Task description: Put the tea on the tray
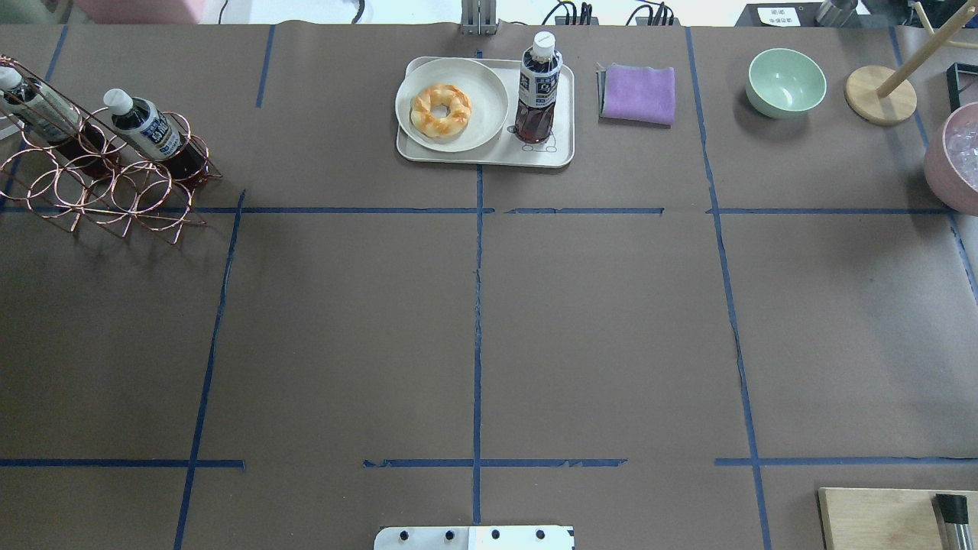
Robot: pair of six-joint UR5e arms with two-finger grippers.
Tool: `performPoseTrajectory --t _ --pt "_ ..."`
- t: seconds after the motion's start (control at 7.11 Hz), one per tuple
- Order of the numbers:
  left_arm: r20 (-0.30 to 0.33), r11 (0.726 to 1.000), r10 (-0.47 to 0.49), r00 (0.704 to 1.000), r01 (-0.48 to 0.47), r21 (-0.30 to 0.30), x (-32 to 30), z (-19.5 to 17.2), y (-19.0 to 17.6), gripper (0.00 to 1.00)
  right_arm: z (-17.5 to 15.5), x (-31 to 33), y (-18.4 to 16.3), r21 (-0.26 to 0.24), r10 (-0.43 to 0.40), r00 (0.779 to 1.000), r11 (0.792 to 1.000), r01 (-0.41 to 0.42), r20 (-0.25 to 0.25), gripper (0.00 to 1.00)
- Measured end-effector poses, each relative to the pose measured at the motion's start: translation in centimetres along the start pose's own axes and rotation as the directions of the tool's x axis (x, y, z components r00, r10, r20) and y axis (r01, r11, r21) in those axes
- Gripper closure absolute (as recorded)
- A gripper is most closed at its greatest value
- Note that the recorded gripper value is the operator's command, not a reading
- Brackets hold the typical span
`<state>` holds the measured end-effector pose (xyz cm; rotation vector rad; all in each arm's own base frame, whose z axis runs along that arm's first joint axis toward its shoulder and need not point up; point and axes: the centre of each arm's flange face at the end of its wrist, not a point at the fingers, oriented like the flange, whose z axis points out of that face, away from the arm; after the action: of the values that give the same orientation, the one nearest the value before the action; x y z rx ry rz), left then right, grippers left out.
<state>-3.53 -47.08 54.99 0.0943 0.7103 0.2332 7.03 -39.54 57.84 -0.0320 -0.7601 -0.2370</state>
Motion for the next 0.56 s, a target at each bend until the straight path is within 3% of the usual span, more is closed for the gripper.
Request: performPoseTrajectory --t 0.28,0.56 --pt "-0.007 0.998 -0.024 1.000 0.024 -0.052 -5.9 2.7 2.5 0.00 0.8 1.5 1.0 -0.012 0.043 0.999 0.999 -0.043 0.009 0.00" --pt "-0.008 0.996 -0.049 0.999 0.048 -0.071 -7.7 3.6 3.1 0.00 1.0 1.8 1.1 -0.017 0.051 0.999 0.999 -0.051 0.012 0.00"
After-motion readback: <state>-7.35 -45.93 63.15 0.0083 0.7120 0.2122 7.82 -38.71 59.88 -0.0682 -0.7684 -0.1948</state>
